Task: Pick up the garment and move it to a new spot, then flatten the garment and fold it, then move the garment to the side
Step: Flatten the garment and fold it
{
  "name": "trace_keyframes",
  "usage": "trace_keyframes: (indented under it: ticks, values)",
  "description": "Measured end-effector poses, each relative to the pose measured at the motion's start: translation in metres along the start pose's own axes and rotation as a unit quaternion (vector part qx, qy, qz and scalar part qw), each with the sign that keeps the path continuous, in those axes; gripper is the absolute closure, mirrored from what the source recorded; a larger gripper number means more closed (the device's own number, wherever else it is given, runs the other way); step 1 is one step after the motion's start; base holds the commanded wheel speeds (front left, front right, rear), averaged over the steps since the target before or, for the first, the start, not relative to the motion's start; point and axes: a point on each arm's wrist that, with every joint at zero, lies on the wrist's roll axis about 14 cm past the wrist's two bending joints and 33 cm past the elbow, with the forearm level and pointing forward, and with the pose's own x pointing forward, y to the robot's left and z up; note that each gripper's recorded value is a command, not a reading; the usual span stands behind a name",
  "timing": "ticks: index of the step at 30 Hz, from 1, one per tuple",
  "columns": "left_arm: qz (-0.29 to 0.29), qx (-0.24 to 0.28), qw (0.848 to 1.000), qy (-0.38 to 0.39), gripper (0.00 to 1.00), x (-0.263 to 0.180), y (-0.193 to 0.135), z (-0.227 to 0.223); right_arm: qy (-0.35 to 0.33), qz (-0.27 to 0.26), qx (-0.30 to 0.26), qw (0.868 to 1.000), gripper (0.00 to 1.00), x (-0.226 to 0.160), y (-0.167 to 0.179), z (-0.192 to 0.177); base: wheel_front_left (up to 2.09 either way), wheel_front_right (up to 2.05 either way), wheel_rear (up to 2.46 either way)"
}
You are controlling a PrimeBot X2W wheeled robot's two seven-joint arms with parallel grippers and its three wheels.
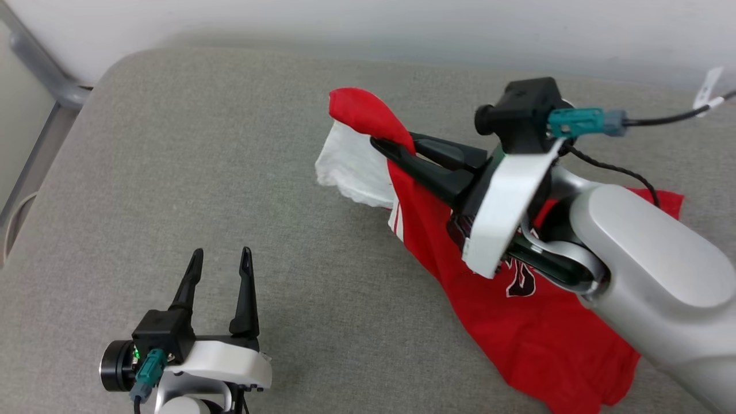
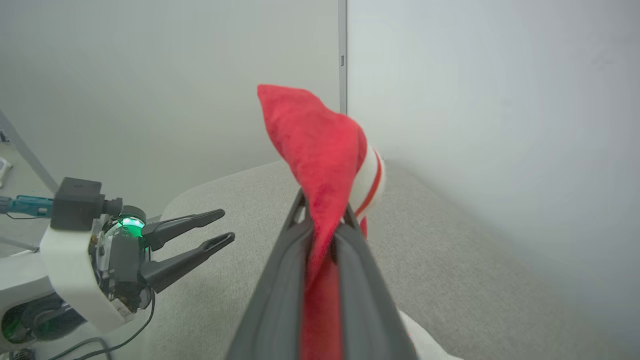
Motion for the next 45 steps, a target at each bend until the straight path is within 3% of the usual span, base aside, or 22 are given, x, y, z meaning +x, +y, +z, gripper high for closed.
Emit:
trace_keyframes:
  ticks: [7, 14, 19, 21, 22, 23, 24, 30, 35, 40, 45]
  values:
    - [0.011, 0.001, 1.000, 0.009, 0.00, 0.006, 0.006, -0.006, 0.094, -0.034, 0.059, 0.993, 1.00, 0.012, -0.026, -0.077, 0.00, 0.00, 0.00]
    - [0.011, 0.000, 1.000, 0.013, 0.00, 0.012, 0.005, -0.010, 0.227, -0.055, 0.076, 0.969, 1.00, -0.007, -0.031, -0.174, 0.00, 0.00, 0.00]
    - [0.012, 0.000, 1.000, 0.015, 0.00, 0.012, 0.004, -0.011, 0.278, -0.049, 0.093, 0.955, 1.00, -0.022, -0.015, -0.213, 0.00, 0.00, 0.00]
    - [0.011, 0.000, 1.000, 0.014, 0.00, 0.012, 0.003, -0.011, 0.275, -0.048, 0.088, 0.956, 1.00, -0.023, -0.013, -0.214, 0.00, 0.00, 0.00]
    - [0.011, -0.001, 1.000, 0.014, 0.00, 0.012, 0.003, -0.010, 0.267, -0.049, 0.085, 0.959, 0.72, -0.022, -0.013, -0.212, 0.00, 0.00, 0.00]
    - [0.010, -0.001, 1.000, 0.013, 0.00, 0.012, 0.003, -0.009, 0.255, -0.052, 0.085, 0.962, 0.26, -0.021, -0.014, -0.207, 0.00, 0.00, 0.00]
    - [0.010, -0.001, 1.000, 0.011, 0.00, 0.011, 0.003, -0.008, 0.240, -0.056, 0.084, 0.966, 0.00, -0.019, -0.016, -0.200, 0.00, 0.00, 0.00]
    - [0.010, -0.001, 1.000, 0.002, 0.00, 0.004, 0.003, -0.002, 0.122, -0.087, 0.029, 0.988, 0.00, -0.013, -0.050, -0.130, 0.00, 0.00, 0.00]
    - [0.005, 0.003, 1.000, -0.006, 0.00, 0.002, 0.001, 0.004, 0.056, -0.122, -0.041, 0.990, 0.00, -0.022, -0.092, -0.063, 0.00, 0.00, 0.00]
    - [0.002, 0.012, 1.000, -0.008, 0.00, 0.004, 0.000, 0.005, 0.092, -0.139, -0.114, 0.980, 0.00, -0.024, -0.125, -0.040, 0.00, 0.00, 0.00]
    - [0.003, 0.014, 1.000, -0.013, 0.00, 0.010, 0.001, 0.008, 0.213, -0.130, -0.108, 0.962, 0.00, -0.023, -0.134, -0.072, 0.00, 0.00, 0.00]
